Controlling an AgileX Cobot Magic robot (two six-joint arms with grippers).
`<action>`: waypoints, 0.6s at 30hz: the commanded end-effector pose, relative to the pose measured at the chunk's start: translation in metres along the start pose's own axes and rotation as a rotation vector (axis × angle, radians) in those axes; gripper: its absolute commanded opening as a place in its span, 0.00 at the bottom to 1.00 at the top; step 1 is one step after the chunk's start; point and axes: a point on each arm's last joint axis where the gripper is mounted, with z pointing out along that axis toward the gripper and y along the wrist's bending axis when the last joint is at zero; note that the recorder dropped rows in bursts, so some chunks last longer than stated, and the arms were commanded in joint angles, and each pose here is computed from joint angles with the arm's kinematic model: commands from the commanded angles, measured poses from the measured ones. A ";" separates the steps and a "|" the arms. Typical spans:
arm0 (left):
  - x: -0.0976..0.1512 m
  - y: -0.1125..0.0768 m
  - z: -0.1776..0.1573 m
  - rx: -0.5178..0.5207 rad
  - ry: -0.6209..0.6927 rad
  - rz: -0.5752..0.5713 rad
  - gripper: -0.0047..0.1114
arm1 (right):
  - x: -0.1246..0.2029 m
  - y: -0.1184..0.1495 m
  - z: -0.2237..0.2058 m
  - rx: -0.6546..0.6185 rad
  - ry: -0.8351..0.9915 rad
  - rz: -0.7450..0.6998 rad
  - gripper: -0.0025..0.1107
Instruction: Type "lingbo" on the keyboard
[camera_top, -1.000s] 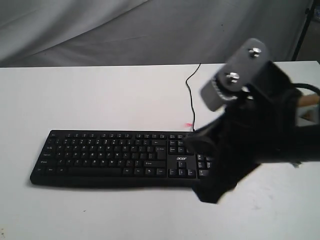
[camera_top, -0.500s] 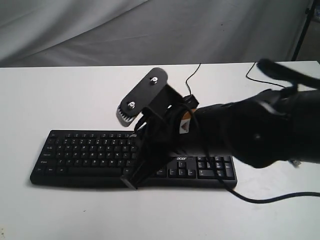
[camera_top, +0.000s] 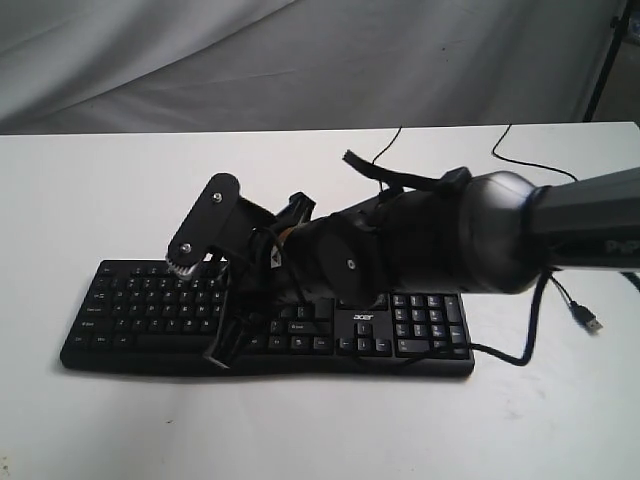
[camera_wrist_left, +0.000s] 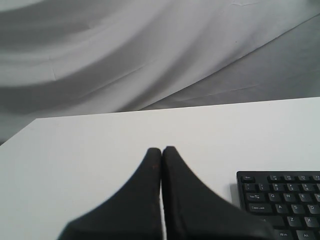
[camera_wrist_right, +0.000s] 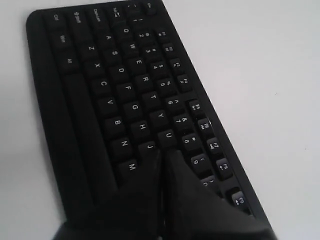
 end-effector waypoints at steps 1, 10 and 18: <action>0.001 0.000 0.001 0.004 0.003 -0.003 0.05 | 0.002 -0.002 0.013 0.012 -0.003 -0.066 0.02; 0.001 0.000 0.001 0.004 0.003 -0.003 0.05 | 0.016 -0.002 0.031 0.017 0.023 -0.061 0.02; 0.001 0.000 0.001 0.004 0.003 -0.003 0.05 | 0.024 -0.012 0.035 0.039 0.032 -0.055 0.02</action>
